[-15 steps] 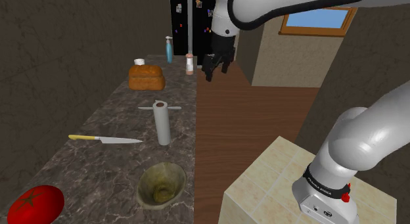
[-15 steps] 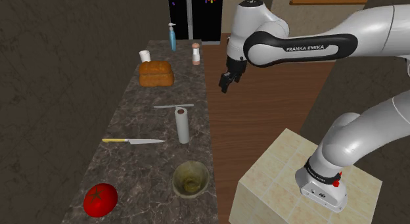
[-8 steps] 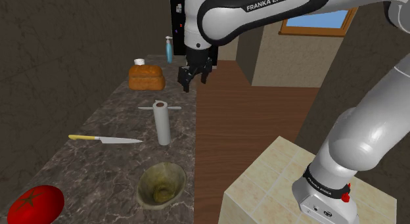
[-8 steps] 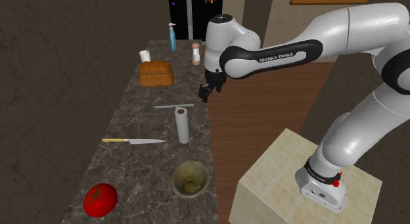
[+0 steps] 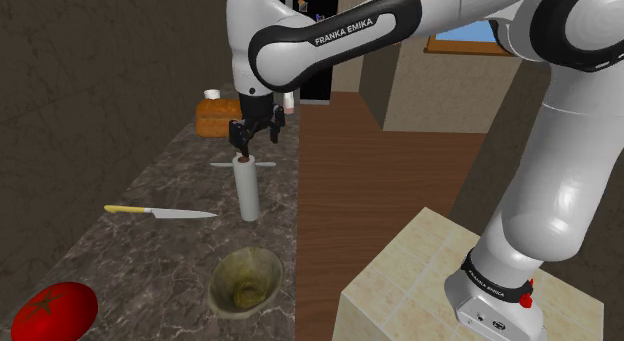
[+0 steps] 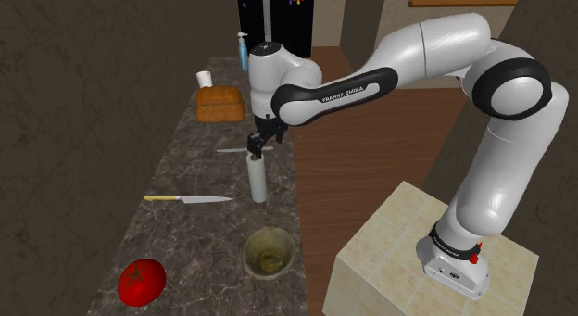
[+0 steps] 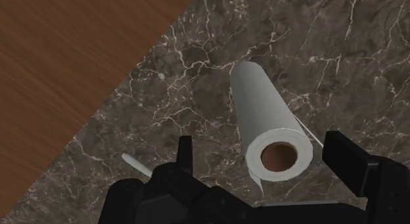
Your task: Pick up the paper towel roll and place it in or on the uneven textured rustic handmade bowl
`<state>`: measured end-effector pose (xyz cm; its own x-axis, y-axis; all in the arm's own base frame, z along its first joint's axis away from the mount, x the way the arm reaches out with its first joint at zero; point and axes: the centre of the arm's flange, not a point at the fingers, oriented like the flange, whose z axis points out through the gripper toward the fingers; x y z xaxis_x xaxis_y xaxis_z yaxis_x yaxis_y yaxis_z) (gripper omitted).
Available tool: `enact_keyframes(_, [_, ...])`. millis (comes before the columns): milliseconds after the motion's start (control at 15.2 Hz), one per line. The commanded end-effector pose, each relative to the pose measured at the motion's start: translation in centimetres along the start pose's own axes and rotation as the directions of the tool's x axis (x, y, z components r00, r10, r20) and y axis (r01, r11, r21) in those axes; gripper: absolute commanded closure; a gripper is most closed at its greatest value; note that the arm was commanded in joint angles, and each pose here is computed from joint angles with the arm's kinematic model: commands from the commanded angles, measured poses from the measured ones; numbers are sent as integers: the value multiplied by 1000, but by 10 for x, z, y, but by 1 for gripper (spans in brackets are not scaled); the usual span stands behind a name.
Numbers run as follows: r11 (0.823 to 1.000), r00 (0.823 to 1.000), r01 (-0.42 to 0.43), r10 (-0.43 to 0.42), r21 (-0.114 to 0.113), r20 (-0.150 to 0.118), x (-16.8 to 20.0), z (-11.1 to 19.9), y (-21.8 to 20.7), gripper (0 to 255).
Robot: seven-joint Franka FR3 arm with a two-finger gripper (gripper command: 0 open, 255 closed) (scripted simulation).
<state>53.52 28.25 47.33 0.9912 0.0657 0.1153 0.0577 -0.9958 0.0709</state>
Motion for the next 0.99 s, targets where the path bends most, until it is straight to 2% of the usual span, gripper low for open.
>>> enact_keyframes(0, [1000,1000,-1,1,1,6,11,14,-21,0])
enact_keyframes(132, [1000,1000,-2,2,1,10,19,21,-32,0])
enact_keyframes(594, [1000,1000,-2,2,1,10,19,61,-32,0])
enact_keyframes(924, [1000,1000,-2,2,1,10,19,61,-32,0])
